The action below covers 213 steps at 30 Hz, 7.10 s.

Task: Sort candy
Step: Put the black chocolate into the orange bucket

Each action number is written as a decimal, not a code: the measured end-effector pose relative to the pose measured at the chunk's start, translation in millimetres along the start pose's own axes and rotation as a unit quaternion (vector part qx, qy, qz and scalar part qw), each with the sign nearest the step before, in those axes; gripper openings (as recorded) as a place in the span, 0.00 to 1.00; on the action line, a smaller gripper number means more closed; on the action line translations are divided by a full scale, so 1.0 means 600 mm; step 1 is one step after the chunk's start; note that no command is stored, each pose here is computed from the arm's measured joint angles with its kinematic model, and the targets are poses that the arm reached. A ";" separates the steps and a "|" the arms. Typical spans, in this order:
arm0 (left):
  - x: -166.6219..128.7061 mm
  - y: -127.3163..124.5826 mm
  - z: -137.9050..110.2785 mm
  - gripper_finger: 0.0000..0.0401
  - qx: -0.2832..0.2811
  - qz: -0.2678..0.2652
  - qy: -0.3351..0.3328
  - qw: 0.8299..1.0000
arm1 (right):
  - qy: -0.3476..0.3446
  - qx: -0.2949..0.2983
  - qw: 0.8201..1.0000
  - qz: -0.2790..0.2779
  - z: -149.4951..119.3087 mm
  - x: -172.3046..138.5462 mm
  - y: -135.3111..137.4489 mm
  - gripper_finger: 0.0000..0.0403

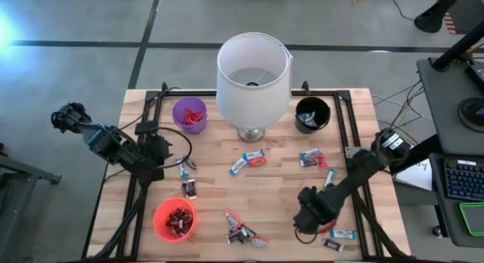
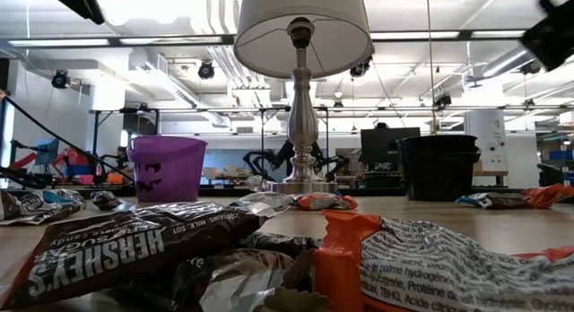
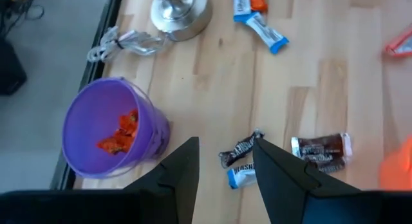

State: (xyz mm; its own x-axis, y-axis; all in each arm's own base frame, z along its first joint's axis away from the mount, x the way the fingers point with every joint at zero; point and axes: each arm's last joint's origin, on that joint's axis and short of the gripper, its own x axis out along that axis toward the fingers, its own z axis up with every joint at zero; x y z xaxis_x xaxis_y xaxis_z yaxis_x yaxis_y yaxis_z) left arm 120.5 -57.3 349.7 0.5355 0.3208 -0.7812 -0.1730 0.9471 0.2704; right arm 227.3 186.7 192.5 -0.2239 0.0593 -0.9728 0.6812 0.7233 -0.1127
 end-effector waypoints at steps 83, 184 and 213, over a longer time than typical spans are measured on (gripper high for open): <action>0.005 -0.010 0.015 0.52 -0.184 0.005 -0.034 0.982 | -0.214 0.003 0.958 0.193 0.021 -0.106 -0.028 0.04; 0.143 -0.087 0.218 0.39 -0.028 -0.211 -0.233 0.949 | -0.446 -0.099 0.828 0.325 0.218 -0.281 0.052 0.04; 0.147 -0.087 0.210 0.01 -0.019 -0.208 -0.208 0.956 | -0.446 -0.104 0.828 0.323 0.218 -0.280 0.053 0.36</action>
State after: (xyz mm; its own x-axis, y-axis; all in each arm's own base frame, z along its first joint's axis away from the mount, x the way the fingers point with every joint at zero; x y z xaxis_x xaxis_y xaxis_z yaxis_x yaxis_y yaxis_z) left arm 281.0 -79.6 337.6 0.8454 -0.1068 -0.5233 0.0997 0.9941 -0.0418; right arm 377.8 109.5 325.7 0.8071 0.0155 -0.5903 0.3029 0.8473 0.4364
